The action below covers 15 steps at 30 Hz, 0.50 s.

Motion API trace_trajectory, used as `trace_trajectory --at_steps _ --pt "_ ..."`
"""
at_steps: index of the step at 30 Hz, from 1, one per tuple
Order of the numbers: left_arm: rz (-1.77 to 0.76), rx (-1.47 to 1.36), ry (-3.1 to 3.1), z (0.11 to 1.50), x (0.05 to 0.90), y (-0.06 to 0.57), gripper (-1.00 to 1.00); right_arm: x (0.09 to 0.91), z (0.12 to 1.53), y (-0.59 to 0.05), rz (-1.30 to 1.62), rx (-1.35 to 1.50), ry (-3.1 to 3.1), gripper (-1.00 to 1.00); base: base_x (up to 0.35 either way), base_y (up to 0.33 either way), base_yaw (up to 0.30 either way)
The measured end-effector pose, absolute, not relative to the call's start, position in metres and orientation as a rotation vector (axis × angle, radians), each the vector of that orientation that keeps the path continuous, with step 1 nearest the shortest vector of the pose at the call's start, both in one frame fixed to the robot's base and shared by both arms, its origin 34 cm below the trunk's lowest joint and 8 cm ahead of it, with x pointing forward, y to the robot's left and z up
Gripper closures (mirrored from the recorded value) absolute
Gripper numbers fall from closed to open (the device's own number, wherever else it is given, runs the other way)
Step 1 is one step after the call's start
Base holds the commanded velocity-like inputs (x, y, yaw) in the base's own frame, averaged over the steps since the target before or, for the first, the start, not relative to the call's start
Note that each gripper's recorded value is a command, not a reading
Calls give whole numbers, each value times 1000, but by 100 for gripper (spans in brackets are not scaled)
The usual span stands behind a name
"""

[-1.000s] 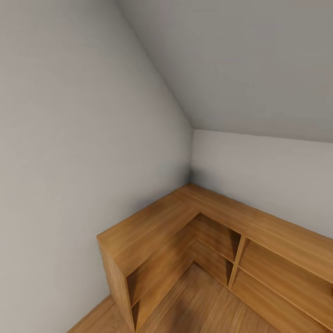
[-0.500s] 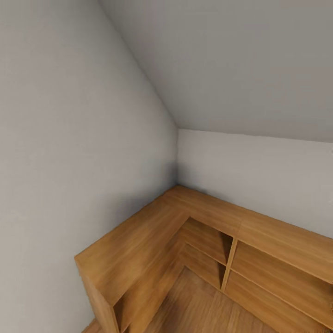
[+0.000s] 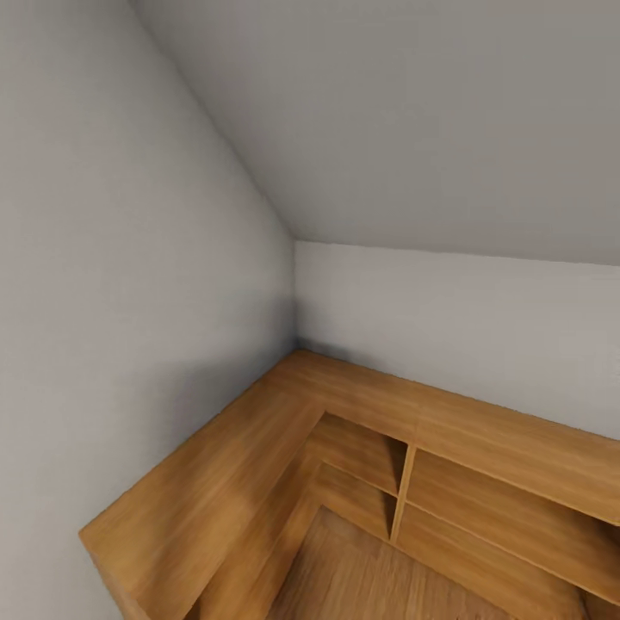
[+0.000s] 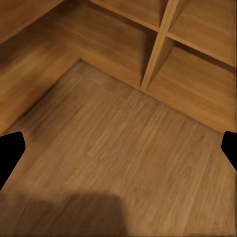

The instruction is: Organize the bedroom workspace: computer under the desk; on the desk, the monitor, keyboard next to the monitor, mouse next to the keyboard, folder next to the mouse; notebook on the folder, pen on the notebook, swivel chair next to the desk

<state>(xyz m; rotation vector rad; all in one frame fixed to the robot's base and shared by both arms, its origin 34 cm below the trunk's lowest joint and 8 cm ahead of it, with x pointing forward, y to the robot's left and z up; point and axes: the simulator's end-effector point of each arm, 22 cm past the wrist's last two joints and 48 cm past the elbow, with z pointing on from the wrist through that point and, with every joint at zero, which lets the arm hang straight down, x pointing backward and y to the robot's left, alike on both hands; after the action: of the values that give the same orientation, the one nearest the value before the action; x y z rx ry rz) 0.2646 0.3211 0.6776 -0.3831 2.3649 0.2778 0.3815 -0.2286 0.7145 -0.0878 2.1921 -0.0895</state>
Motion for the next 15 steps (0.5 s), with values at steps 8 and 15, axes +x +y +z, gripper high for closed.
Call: trace_trajectory --at_steps 8,15 --pt "278 -383 2365 678 265 321 -100 383 715 -228 -86 -85 2189 -100 5 1 -300" --pt "278 -383 2364 678 264 321 -100 383 716 -228 -87 -85 2188 -100 163 0 -300"
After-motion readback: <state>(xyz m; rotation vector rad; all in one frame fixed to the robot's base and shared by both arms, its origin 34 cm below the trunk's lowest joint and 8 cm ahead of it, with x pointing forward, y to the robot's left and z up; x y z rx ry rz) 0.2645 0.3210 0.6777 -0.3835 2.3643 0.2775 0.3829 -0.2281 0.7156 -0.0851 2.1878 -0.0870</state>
